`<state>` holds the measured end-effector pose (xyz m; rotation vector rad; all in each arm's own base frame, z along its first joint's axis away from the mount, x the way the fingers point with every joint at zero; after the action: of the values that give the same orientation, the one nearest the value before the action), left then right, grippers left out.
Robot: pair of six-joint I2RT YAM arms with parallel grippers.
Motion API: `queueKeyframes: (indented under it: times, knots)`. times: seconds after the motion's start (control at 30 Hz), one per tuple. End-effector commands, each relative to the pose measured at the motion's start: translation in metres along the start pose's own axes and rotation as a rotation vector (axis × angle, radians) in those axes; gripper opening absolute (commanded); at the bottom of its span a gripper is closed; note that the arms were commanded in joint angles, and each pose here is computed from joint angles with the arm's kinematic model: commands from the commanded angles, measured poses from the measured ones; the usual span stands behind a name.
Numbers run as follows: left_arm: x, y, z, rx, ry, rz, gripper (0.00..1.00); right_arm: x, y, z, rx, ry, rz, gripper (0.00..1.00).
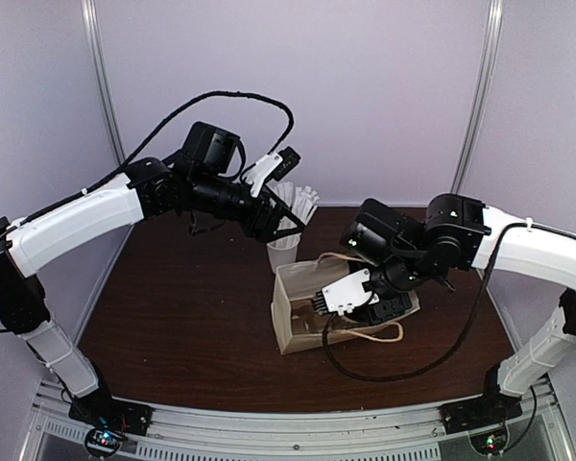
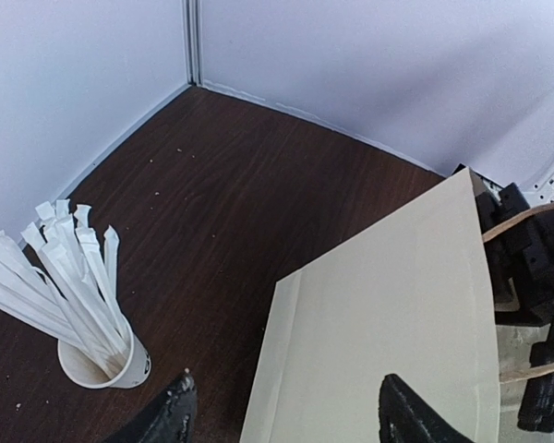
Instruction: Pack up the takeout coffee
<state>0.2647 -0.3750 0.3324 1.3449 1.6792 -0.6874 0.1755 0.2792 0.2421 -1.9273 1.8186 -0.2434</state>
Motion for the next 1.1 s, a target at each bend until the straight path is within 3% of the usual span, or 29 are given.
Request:
queueKeyframes:
  times: [0.0, 0.53, 0.77, 1.07]
  knots:
    - [-0.014, 0.005, -0.003, -0.001, -0.051, 0.030, 0.68, 0.016, 0.008, -0.013, 0.009, -0.027, 0.014, 0.46]
    - [0.001, 0.011, 0.001, 0.019, -0.063, 0.009, 0.68, 0.018, 0.008, -0.006, 0.183, -0.166, -0.117, 0.47]
    - [0.006, 0.015, 0.001, 0.029, -0.059, -0.003, 0.68, 0.030, 0.039, -0.011, 0.162, -0.244, -0.189, 0.47]
    - [0.011, 0.018, 0.008, 0.060, -0.057, -0.029, 0.68, 0.018, 0.026, -0.001, 0.266, -0.251, -0.190, 0.50]
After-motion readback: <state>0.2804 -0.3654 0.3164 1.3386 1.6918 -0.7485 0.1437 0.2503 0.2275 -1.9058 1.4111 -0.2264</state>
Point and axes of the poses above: each gripper's point midway between its finger pads, its own z axis out along the fingers, its own y axis along the line the jaws close on, x = y × z, the point moved 3 cm from there along -z, back along the fingers, and after that the axes turned 14 degrees about z, right-handed, at the moved point
